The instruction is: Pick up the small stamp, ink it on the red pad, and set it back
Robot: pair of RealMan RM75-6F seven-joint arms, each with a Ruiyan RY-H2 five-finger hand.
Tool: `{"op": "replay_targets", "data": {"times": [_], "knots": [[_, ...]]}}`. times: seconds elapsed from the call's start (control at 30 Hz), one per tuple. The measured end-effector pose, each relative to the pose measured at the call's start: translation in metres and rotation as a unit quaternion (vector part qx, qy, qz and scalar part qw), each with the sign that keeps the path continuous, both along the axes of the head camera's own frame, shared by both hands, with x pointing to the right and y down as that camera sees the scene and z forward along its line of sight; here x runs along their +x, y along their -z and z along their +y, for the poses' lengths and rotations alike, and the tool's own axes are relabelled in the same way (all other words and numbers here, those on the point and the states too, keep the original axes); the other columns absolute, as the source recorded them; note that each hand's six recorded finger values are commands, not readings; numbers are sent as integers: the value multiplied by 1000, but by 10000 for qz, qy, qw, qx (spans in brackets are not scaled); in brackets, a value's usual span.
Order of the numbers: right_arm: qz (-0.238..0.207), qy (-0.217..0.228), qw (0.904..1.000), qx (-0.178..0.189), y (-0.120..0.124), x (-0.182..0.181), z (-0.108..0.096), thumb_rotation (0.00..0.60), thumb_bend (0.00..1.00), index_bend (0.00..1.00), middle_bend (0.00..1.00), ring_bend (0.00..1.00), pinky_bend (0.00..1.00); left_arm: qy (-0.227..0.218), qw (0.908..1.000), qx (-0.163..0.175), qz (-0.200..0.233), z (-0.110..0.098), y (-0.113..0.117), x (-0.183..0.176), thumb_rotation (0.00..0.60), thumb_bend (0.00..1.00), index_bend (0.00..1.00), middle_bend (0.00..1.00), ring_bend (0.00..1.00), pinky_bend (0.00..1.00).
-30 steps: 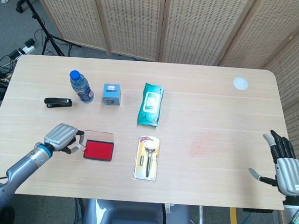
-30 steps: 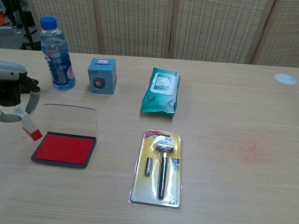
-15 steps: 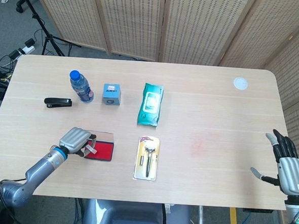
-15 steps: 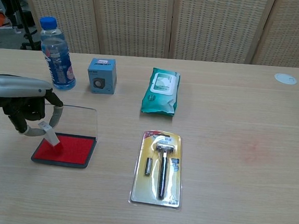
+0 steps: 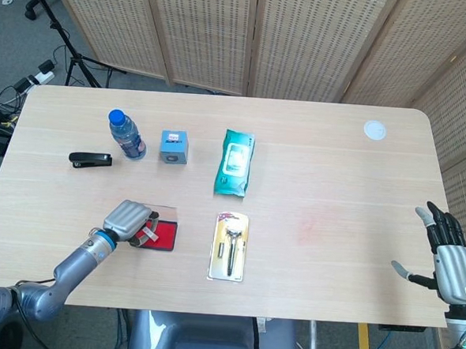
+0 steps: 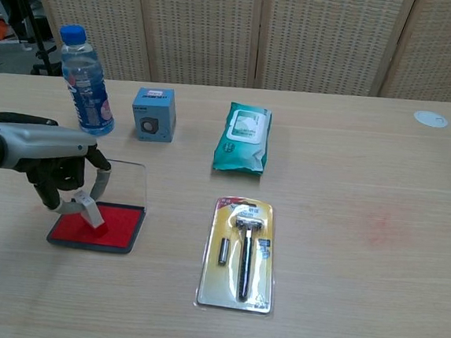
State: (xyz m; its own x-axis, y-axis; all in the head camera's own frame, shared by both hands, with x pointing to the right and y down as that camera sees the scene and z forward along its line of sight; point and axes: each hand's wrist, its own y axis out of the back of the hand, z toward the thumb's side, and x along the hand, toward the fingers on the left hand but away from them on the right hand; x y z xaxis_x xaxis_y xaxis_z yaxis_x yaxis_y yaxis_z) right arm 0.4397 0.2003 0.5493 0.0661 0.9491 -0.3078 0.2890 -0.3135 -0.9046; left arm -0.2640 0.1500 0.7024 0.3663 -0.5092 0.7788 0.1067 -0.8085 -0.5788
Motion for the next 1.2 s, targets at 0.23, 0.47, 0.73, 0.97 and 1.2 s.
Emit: {"op": "replay_targets", "data": {"times": [0.23, 0.47, 0.73, 0.97, 1.2], "knots": [[-26, -19, 10000, 16, 1, 1, 0, 600, 0, 0, 0, 0, 0, -21, 10000, -28, -93, 2, -6, 4, 600, 411, 607, 1000, 1000, 919], [-34, -23, 10000, 19, 1, 2, -1, 600, 0, 0, 0, 0, 0, -57, 9998, -41, -162, 5, -10, 5, 600, 411, 607, 1000, 1000, 919], [-37, -21, 10000, 21, 2, 2, -1, 600, 0, 0, 0, 0, 0, -45, 9998, -28, -179, 4, -10, 4, 600, 411, 607, 1000, 1000, 919], [-31, -21, 10000, 24, 2, 1, 0, 600, 0, 0, 0, 0, 0, 13, 9999, 0, -117, 0, -4, 4, 600, 412, 607, 1000, 1000, 919], [-26, -23, 10000, 25, 2, 1, 0, 600, 0, 0, 0, 0, 0, 40, 10000, 48, -32, -5, 14, 1, 600, 411, 608, 1000, 1000, 919]]}}
